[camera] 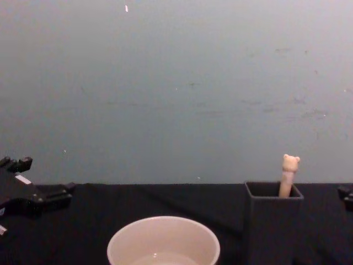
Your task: Pick up the stirring spoon with one hand, stir inside the cup, then place it back in its original position.
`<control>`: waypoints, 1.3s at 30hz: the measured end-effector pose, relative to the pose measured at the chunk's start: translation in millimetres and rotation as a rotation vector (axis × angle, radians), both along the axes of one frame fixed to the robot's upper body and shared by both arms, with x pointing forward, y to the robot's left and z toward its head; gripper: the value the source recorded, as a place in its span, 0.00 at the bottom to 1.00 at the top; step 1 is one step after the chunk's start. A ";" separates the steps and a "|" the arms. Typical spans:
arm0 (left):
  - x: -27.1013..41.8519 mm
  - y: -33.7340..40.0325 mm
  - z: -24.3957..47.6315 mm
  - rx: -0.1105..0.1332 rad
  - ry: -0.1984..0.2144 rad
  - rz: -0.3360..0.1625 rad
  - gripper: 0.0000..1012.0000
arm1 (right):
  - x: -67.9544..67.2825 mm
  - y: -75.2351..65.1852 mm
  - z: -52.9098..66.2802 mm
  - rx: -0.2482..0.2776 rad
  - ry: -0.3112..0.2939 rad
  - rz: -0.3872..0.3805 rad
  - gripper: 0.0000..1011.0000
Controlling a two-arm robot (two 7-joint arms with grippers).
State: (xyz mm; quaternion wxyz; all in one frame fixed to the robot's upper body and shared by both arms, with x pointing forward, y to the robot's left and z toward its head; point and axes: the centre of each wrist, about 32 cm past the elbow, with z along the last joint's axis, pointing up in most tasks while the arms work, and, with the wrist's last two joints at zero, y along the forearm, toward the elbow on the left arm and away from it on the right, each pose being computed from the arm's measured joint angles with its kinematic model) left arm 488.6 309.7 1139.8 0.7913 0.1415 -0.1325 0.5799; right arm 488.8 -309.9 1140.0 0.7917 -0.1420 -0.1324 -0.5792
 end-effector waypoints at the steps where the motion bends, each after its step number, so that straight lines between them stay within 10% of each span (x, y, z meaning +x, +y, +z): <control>1: 0.0 0.0 0.0 0.000 0.000 0.000 0.99 | 0.2 -0.2 0.3 0.000 0.001 0.002 0.99; 24: 0.0 0.0 0.0 0.000 0.000 0.000 0.99 | -45.2 -18.6 14.5 0.139 0.030 0.237 0.99; 39: 0.0 0.0 0.0 0.000 0.000 0.000 0.99 | -21.8 11.0 13.7 0.224 0.005 0.350 0.99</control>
